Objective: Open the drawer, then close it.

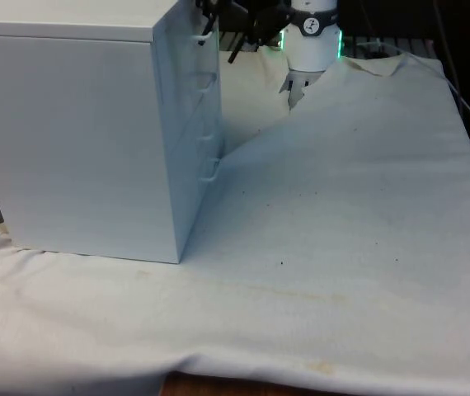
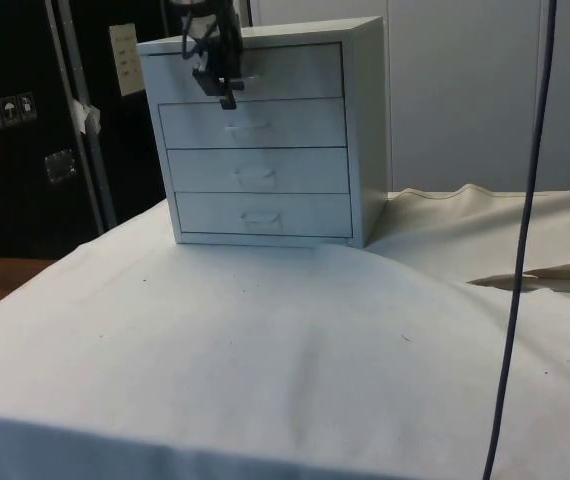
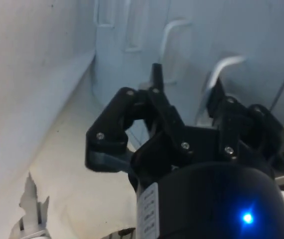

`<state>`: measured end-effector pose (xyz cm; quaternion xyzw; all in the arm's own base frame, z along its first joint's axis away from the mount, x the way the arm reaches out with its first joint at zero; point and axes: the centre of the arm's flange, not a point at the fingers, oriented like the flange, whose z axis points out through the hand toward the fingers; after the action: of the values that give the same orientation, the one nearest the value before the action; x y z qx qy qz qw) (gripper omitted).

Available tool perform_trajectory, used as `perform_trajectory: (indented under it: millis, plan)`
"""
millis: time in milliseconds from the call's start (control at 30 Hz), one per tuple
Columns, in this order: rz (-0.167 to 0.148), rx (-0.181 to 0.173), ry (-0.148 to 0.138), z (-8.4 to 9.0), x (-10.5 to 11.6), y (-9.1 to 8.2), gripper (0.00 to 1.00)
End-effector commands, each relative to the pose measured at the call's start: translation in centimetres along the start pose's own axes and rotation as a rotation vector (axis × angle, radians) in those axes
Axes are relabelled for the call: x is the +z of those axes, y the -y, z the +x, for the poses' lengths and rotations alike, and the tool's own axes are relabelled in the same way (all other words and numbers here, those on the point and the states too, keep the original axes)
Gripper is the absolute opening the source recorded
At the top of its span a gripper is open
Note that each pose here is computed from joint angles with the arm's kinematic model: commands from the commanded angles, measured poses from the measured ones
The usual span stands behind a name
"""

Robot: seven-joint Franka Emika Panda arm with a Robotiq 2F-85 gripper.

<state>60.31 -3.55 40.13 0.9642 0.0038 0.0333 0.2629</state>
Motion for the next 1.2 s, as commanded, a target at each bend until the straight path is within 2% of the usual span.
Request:
perform_trajectory:
  millis: [0, 33, 67, 167, 267, 333, 367, 400, 600, 633, 667, 833, 867, 900, 1167]
  plan:
    - [-0.004, 0.001, -0.013, 0.1, -0.1, 0.1, 0.38]
    - [-0.004, 0.0, -0.001, 0.0, 0.0, -0.1, 0.34]
    - [-0.006, 0.002, -0.012, 0.0, 0.0, 0.1, 0.34]
    - [-0.01, 0.002, -0.014, 0.0, 0.0, 0.1, 0.2]
    - [-0.026, 0.0, -0.01, 0.1, -0.3, 0.4, 0.0]
    - [-0.041, 0.0, -0.007, 0.1, -0.6, 0.6, 0.0]
    - [-0.041, 0.0, -0.005, 0.1, -0.4, 0.1, 0.0]
    - [-0.049, -0.002, -0.007, 0.1, -0.7, 0.8, 0.0]
    - [-0.091, -0.007, -0.004, 0.2, -1.3, 1.6, 0.0]
    - [-0.077, -0.004, -0.005, 0.1, -1.0, 1.4, 0.0]
    - [-0.096, -0.007, -0.003, 0.2, -1.5, 1.7, 0.0]
    - [-0.127, -0.012, 0.002, 0.4, -2.0, 2.7, 0.0]
    - [-0.113, -0.01, 0.001, 0.3, -1.7, 2.4, 0.0]
    - [-0.133, -0.013, 0.003, 0.4, -2.1, 2.9, 0.0]
    - [-0.174, -0.019, 0.012, 0.7, -2.8, 4.7, 0.0]
